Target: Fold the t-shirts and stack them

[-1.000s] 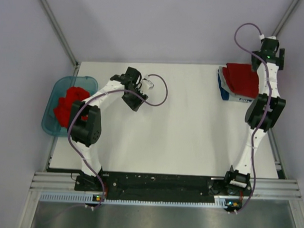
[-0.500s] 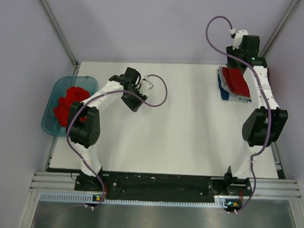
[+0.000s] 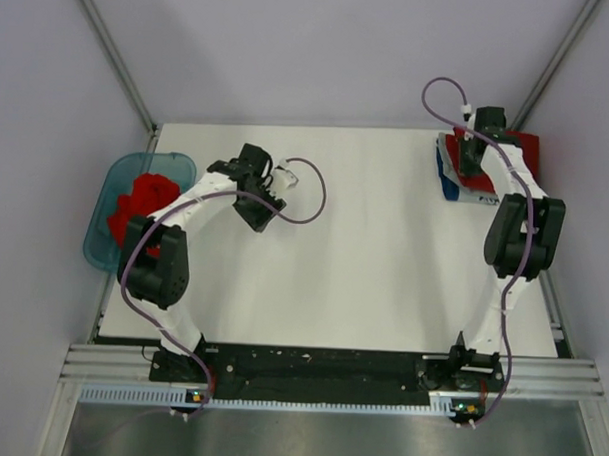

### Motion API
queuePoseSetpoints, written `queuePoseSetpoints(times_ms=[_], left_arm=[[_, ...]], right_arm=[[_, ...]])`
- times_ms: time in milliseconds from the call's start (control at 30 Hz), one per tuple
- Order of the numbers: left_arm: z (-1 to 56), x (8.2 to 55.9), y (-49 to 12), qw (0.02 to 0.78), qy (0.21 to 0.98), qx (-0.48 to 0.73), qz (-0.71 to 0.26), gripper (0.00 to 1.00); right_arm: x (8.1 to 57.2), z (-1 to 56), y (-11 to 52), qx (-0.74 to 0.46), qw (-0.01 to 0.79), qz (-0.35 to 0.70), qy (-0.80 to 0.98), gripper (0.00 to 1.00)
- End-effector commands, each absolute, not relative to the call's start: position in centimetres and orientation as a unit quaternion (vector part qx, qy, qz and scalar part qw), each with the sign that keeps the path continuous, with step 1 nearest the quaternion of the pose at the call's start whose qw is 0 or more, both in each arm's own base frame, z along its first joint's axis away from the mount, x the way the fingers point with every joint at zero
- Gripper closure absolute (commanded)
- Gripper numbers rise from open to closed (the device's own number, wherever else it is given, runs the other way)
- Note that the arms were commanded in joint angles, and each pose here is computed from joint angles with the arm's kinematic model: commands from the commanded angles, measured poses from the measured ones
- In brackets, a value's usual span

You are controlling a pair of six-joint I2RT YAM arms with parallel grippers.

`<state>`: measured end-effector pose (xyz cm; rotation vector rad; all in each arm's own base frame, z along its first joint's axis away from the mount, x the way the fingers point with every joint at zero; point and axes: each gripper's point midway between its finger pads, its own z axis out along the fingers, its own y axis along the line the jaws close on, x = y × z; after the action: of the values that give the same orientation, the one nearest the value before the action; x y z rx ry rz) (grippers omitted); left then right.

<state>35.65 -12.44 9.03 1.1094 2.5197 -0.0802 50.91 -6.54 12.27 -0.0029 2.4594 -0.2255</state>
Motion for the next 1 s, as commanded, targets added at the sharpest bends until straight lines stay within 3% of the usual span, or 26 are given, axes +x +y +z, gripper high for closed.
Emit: queuePoseSetpoints(times_ms=[0,233,333,433,500,533,600,700,733,767,967], left_arm=[[10.3,37.1,-12.2,0.223,0.892,0.392,-0.016,0.41],[10.7,37.1,-11.7,0.228,0.893,0.389,-0.007,0.41],[10.9,36.9,-11.1,0.233,0.893,0.384,-0.001,0.41],[11.5,36.6,-10.7,0.25,0.893,0.375,0.001,0.41],[12.1,36.4,-10.3,0.274,0.891,0.363,0.003,0.4],[12.5,36.2,-9.9,0.287,0.89,0.354,0.006,0.4],[13.5,36.4,-8.9,0.326,0.886,0.328,0.017,0.39],[14.7,36.0,-7.3,0.381,0.877,0.291,0.024,0.34],[15.4,36.1,-6.8,0.407,0.871,0.275,0.021,0.21],[15.3,35.7,-6.4,0.422,0.867,0.264,0.013,0.01],[16.7,34.9,-4.2,0.561,0.806,0.188,-0.01,0.01]], right_arm=[[51.7,9.5,-4.5,-0.014,0.309,-0.043,0.95,1.0],[51.3,11.3,-1.0,-0.062,0.324,-0.007,0.944,1.0],[50.4,14.8,0.3,-0.074,0.354,0.006,0.932,0.88],[48.4,18.1,3.8,-0.112,0.387,0.029,0.915,0.66],[46.8,19.9,6.1,-0.137,0.404,0.052,0.903,0.4],[45.7,20.4,7.4,-0.151,0.41,0.062,0.897,0.23],[43.8,21.1,9.1,-0.17,0.428,0.08,0.884,0.01],[40.7,21.5,10.8,-0.168,0.469,0.122,0.859,0.01],[39.8,21.8,10.9,-0.159,0.487,0.133,0.848,0.01],[39.0,21.6,10.8,-0.15,0.504,0.138,0.839,0.01],[35.5,20.8,9.1,-0.086,0.609,0.134,0.777,0.01]])
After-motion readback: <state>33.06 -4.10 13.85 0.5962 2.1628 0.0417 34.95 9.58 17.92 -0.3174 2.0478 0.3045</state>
